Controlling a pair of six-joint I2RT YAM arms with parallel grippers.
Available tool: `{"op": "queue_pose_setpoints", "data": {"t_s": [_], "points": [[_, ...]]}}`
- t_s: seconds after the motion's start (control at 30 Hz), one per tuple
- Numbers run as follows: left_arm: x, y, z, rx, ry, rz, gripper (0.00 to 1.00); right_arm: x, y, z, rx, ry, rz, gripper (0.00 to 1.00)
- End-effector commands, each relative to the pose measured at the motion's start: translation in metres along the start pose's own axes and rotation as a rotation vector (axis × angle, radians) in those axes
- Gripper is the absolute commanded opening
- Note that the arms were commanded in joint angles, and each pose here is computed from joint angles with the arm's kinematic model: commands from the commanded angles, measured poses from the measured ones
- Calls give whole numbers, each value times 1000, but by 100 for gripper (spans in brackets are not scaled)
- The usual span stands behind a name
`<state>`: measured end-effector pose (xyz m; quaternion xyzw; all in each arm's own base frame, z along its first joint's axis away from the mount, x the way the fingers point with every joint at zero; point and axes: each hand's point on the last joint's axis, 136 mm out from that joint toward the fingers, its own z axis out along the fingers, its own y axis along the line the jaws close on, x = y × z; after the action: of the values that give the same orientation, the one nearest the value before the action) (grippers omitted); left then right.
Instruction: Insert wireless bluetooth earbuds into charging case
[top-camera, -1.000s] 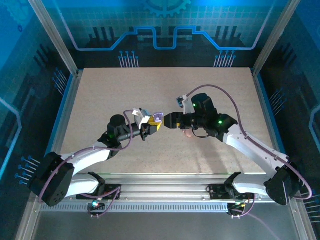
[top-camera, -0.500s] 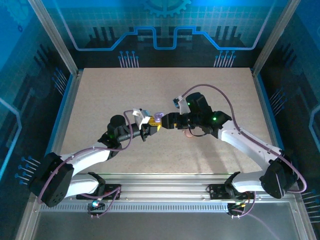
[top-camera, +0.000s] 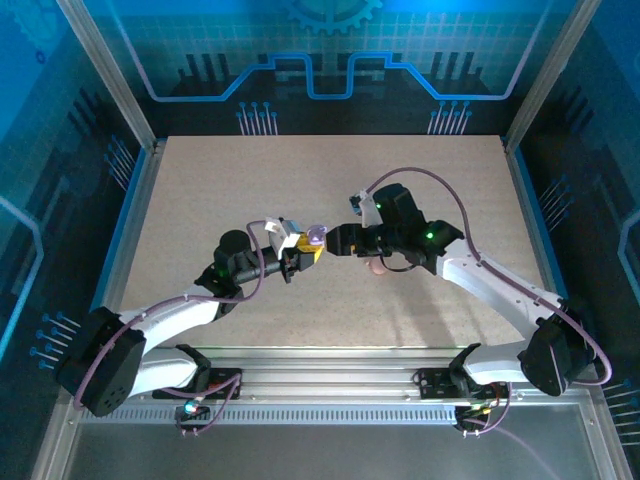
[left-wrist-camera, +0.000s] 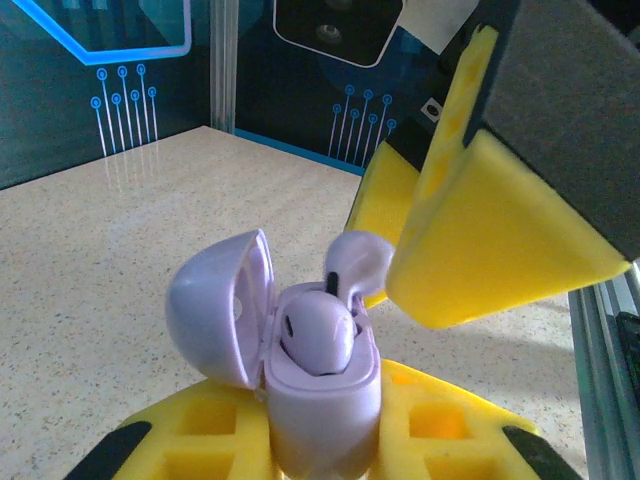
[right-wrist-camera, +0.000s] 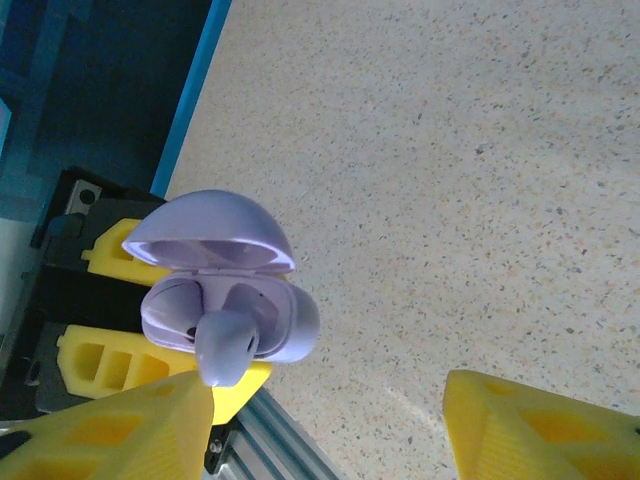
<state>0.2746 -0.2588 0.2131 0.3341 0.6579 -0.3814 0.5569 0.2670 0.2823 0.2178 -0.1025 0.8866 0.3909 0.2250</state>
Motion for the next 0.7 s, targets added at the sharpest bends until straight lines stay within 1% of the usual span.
{"op": "queue_pose_setpoints", "data": {"t_s": [0.0, 0.2, 0.4, 0.47, 0.67], "points": [[-21, -4, 0, 9, -47, 59, 18, -5, -5, -7, 14, -19, 11, 63], [-22, -5, 0, 12, -48, 59, 18, -8, -9, -12, 9, -39, 26, 63], [-25, -9, 0, 34, -54, 59, 18, -13, -3, -25, -39, -97, -51, 62], [-26, -14, -1, 59, -56, 57, 18, -15, 1, -35, -51, -135, -115, 62], [-29, -33, -7, 148, -42, 77, 18, -2, 21, -64, -125, -226, -476, 67]]}}
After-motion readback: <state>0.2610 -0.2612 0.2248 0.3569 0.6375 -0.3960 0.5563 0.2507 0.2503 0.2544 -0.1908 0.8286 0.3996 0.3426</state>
